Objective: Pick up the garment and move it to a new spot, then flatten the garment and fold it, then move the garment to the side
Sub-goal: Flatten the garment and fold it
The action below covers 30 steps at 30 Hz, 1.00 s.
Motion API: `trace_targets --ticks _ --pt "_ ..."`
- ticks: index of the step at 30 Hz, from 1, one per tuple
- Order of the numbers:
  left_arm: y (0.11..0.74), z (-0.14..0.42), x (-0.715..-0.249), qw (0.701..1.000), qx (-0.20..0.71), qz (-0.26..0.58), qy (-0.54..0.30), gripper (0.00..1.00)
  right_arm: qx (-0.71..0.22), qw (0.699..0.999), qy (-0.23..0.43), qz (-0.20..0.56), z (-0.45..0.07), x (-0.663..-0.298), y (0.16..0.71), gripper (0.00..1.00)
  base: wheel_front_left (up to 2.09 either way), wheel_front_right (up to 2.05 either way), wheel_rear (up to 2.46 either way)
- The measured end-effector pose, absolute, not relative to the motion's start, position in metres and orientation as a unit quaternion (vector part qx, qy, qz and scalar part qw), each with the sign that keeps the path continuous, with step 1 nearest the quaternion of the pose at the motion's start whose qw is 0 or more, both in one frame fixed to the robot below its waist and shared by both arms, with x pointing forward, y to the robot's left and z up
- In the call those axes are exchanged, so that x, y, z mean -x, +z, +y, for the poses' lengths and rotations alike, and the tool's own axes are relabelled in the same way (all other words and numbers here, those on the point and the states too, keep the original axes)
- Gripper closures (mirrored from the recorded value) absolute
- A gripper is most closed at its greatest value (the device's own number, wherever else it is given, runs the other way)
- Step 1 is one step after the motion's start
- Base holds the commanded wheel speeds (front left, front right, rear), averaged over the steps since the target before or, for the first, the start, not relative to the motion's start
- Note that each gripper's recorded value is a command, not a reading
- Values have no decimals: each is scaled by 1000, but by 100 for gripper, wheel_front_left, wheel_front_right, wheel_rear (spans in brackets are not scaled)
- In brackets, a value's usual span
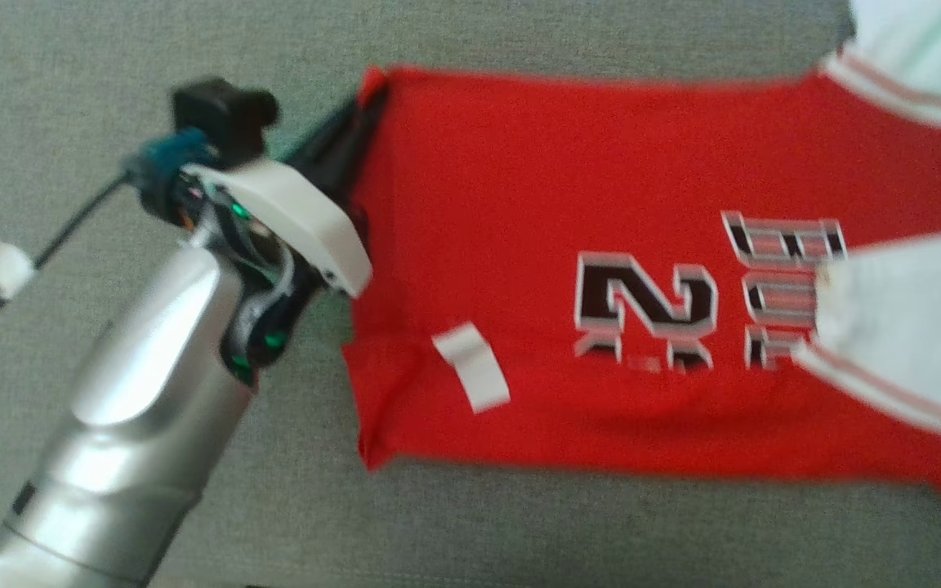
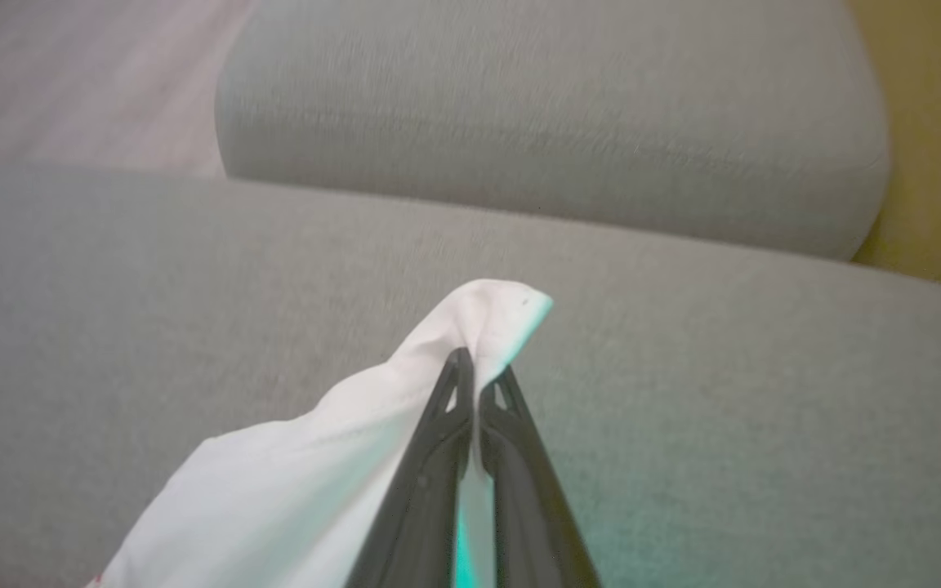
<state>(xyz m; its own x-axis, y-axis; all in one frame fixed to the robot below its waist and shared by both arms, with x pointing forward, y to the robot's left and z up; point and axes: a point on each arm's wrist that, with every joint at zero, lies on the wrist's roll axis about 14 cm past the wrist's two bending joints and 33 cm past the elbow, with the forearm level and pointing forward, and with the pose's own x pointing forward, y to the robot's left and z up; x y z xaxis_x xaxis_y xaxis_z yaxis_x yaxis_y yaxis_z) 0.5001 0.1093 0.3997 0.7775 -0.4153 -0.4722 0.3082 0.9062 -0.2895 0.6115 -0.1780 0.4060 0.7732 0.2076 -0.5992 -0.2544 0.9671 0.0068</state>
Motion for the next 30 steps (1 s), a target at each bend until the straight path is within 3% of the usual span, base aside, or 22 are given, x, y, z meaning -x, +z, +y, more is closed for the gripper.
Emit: trace_targets --ticks 5,10,24,29,30 --pt "439 120 -524 958 113 201 -172 100 7 966 106 234 -183 -632 457 100 0 0 0" --pt "454 109 -515 954 143 186 -186 100 -13 970 103 221 -191 -617 472 100 0 0 0" --pt "432 107 -428 938 208 220 -167 100 -53 936 107 330 -201 -447 416 100 0 0 0" --pt "420 105 -404 934 208 242 -160 100 -60 924 97 365 -202 -410 402 100 0 0 0" --pt "419 107 -402 936 201 242 -156 100 -60 924 95 365 -203 -408 403 83 0 0 0"
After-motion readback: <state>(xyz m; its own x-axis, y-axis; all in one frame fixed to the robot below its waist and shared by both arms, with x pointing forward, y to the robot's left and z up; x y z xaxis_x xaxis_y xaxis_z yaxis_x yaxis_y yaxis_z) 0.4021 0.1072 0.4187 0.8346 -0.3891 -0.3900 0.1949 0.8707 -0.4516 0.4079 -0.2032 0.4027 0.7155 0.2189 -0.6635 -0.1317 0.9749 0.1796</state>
